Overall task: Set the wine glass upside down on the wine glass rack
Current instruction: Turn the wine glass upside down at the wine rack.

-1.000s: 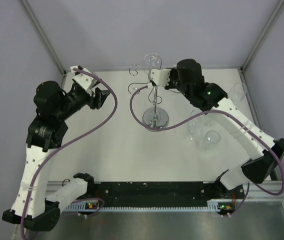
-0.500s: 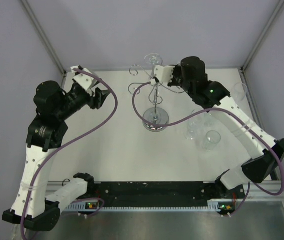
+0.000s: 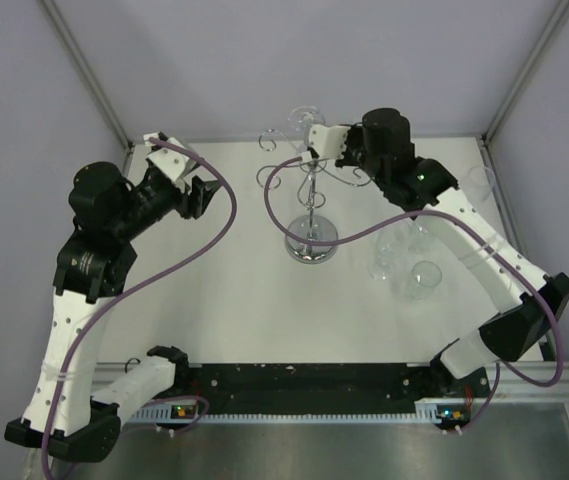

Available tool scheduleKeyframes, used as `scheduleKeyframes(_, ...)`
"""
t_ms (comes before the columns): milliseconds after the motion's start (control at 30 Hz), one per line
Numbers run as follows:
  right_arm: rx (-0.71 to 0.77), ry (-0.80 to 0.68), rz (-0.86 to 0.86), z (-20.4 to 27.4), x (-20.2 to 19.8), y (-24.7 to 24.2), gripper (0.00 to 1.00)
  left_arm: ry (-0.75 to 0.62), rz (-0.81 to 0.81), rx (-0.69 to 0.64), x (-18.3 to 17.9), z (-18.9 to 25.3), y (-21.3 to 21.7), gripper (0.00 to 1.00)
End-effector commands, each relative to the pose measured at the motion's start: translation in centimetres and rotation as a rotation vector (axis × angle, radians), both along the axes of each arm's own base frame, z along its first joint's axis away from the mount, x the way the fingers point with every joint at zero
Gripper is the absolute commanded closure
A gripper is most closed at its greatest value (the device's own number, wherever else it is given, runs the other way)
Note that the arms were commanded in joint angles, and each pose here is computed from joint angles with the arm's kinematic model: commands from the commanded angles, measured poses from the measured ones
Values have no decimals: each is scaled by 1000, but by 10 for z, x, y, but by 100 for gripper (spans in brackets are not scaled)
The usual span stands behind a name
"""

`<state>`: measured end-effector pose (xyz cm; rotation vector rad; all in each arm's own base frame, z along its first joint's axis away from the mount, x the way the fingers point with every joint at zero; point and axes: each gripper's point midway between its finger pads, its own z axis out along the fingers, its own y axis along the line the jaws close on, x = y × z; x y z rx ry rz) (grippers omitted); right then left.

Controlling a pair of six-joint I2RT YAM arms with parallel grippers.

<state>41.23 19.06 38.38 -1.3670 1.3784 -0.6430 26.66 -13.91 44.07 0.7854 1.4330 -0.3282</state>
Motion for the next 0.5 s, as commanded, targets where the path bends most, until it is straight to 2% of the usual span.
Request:
scheduleKeyframes(0, 117, -160, -9, 62, 6, -1, 100, -36, 4, -2, -1, 7, 1, 42)
scheduleKeyframes(467, 111, -138, 4, 49, 13, 7, 100, -28, -1, 6, 1, 3, 0, 42)
